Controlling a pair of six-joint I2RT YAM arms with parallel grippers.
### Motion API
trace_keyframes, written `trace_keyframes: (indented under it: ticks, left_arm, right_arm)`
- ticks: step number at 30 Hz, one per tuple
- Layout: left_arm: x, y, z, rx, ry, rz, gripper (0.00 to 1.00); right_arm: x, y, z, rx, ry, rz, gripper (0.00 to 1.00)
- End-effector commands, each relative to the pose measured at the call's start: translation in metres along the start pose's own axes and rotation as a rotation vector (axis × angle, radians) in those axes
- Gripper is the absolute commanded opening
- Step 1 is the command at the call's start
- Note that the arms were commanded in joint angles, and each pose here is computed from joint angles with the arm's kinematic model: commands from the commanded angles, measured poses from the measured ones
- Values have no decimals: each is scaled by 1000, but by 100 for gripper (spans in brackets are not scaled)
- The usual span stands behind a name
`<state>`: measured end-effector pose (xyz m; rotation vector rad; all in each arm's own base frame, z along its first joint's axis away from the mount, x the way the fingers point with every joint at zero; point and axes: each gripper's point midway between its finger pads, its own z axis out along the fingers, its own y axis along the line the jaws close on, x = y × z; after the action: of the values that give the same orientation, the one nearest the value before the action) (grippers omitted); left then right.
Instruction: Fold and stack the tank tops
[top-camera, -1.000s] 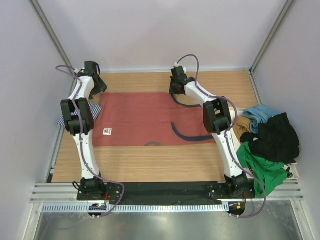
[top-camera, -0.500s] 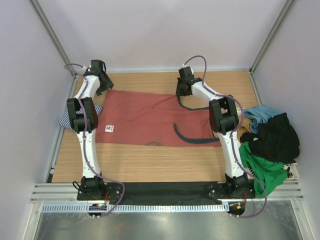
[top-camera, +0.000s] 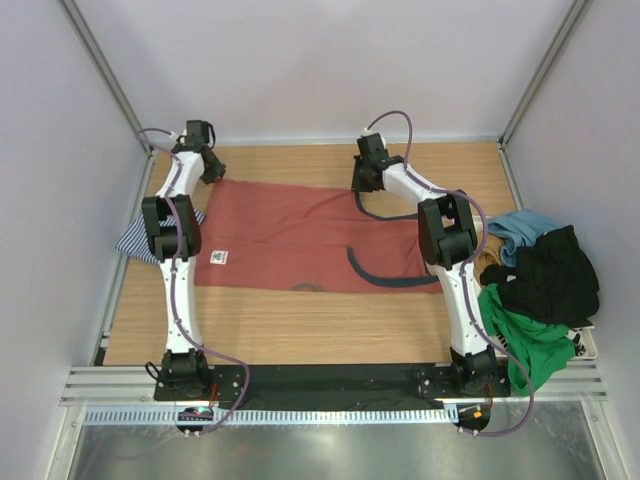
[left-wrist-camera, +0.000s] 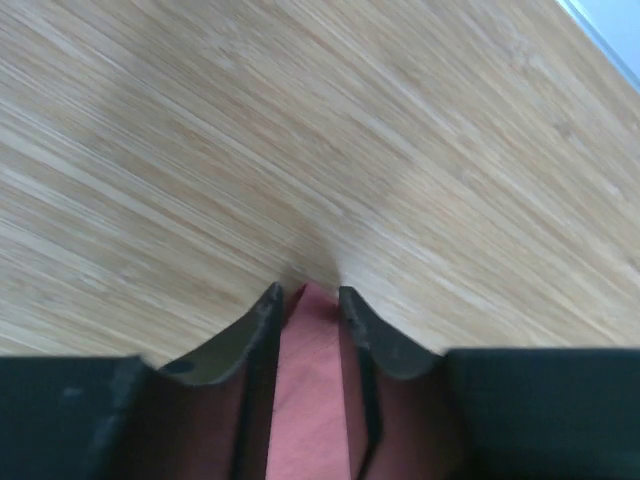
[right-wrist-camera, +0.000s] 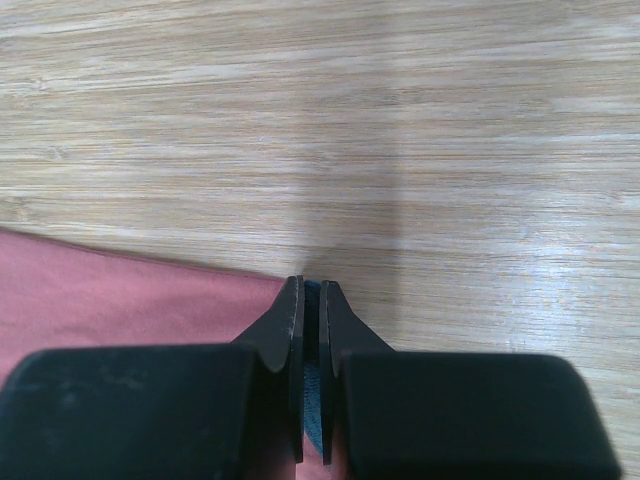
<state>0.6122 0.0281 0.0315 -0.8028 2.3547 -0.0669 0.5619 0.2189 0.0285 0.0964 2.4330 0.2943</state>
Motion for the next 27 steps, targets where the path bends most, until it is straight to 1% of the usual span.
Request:
trace_keyframes:
  ticks: [1, 2, 4, 5, 7, 8, 12, 13, 15, 16, 17, 19, 20, 21, 22, 23, 26, 27]
  left_arm:
    - [3, -4, 1, 15, 18, 2, 26]
    - [3, -4, 0, 14, 17, 5, 23]
    - [1, -5, -6, 15, 12, 10, 22]
    - [1, -5, -8, 12, 8, 13, 16]
    - [-1, -4, -11, 15, 1, 21, 8]
    - [-2, -4, -11, 14, -1, 20, 0]
    - [-4, -4, -17, 13, -9, 29, 0]
    - [-13, -8, -26, 26, -33, 27, 0]
    - [-10, -4, -31, 23, -39, 30, 0]
    - [-17, -6, -34, 35, -67, 26, 0]
    - [-26, -9, -48, 51, -95, 24, 0]
    - [-25, -8, -53, 56, -111, 25, 0]
    - [-34, -11, -67, 69, -137, 24, 0]
    - [-28, -6, -67, 58, -130, 29, 0]
    - [-33, -4, -72, 55, -151, 26, 0]
    - [-33, -3, -76, 55, -158, 26, 0]
    - [-33, 1, -87, 54, -180, 27, 0]
    - [-30, 3, -91, 54, -180, 26, 0]
  right_arm:
    - [-11, 3, -14, -6, -23, -16, 1]
    - [-12, 4, -15, -8, -23, -16, 1]
    - [-12, 4, -15, -7, -24, -16, 1]
    - [-13, 4, -15, -7, -26, -18, 1]
    - [-17, 5, -16, -9, -31, -13, 1]
    - [-18, 6, -17, -11, -32, -13, 1]
    - [-26, 11, -23, -24, -45, -8, 1]
    - [-30, 12, -26, -27, -55, -8, 1]
    - [-31, 16, -31, -23, -68, -11, 1]
    - [-33, 16, -34, -8, -84, -17, 1]
    - [-36, 25, -42, -12, -102, -31, 1]
    - [-33, 26, -46, 3, -116, -47, 1]
    - [-37, 31, -55, 7, -138, -51, 1]
    - [-32, 30, -55, 14, -136, -52, 1]
    - [-30, 31, -57, 15, -139, -52, 1]
    - [-36, 31, -66, 22, -164, -46, 1]
    - [-28, 29, -73, 50, -175, -47, 1]
    - [-30, 28, -82, 65, -199, -45, 1]
